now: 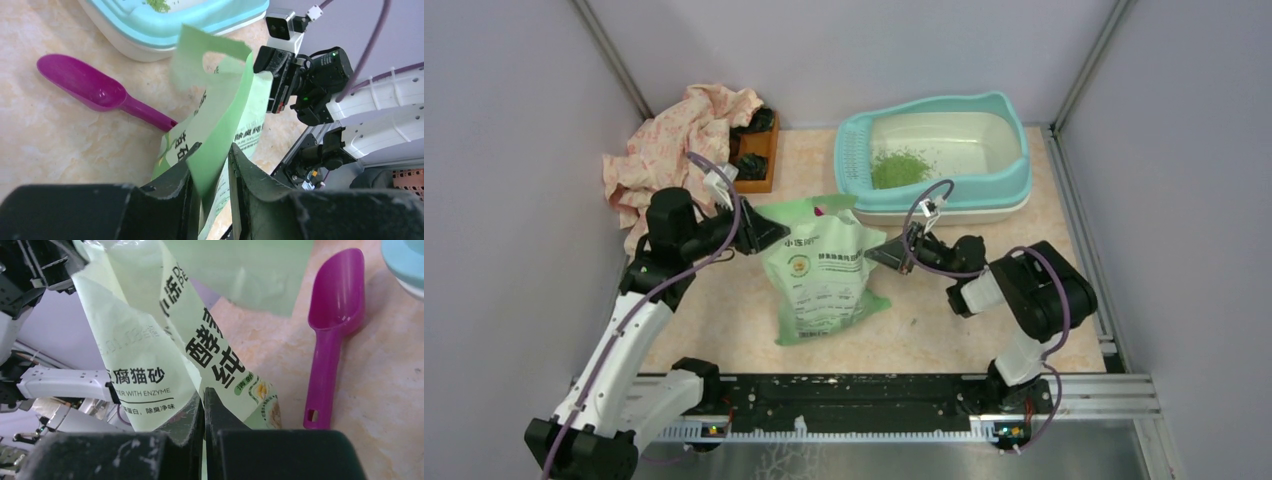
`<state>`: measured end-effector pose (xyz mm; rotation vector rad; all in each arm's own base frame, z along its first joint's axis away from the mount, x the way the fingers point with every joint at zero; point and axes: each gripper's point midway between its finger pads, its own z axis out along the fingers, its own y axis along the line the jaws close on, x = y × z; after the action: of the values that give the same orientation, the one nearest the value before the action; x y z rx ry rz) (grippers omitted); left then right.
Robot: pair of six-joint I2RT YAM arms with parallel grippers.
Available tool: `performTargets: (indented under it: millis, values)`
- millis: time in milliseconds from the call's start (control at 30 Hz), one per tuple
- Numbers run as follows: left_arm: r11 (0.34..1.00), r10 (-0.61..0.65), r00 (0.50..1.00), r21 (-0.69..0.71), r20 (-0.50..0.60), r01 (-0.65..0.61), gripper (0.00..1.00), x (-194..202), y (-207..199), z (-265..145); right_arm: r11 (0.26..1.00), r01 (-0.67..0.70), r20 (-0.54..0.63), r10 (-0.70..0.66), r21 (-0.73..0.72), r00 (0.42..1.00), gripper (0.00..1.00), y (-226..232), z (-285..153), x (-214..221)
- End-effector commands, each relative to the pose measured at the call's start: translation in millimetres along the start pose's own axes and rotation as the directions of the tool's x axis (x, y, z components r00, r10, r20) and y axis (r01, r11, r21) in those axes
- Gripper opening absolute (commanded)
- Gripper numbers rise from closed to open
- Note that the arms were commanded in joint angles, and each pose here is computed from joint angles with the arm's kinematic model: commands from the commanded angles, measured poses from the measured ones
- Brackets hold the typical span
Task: Fill the litter box with clean litter
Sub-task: Adjust the cat litter bag at the center of the board.
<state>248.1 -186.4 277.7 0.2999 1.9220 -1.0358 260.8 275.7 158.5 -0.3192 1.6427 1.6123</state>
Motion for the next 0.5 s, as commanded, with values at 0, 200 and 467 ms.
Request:
performTargets:
  millis: [0,200,467]
  values:
    - [0.997,0.077,0.996,0.009,0.039,-0.078,0.31,-19,-12,-7,0.965,0.225,0.129,-0.208,-0.134,0.97,0.0,64,-1,-40]
    - [0.993,0.114,0.991,-0.016,0.07,-0.113,0.31,-33,-13,-9,0.928,0.369,0.09,-0.364,-0.055,0.927,0.0,89,-8,-60]
    - [0.989,0.148,0.984,0.009,0.104,-0.15,0.31,-59,-19,0,0.907,0.42,-0.009,-0.42,-0.008,0.907,0.0,96,-27,-45]
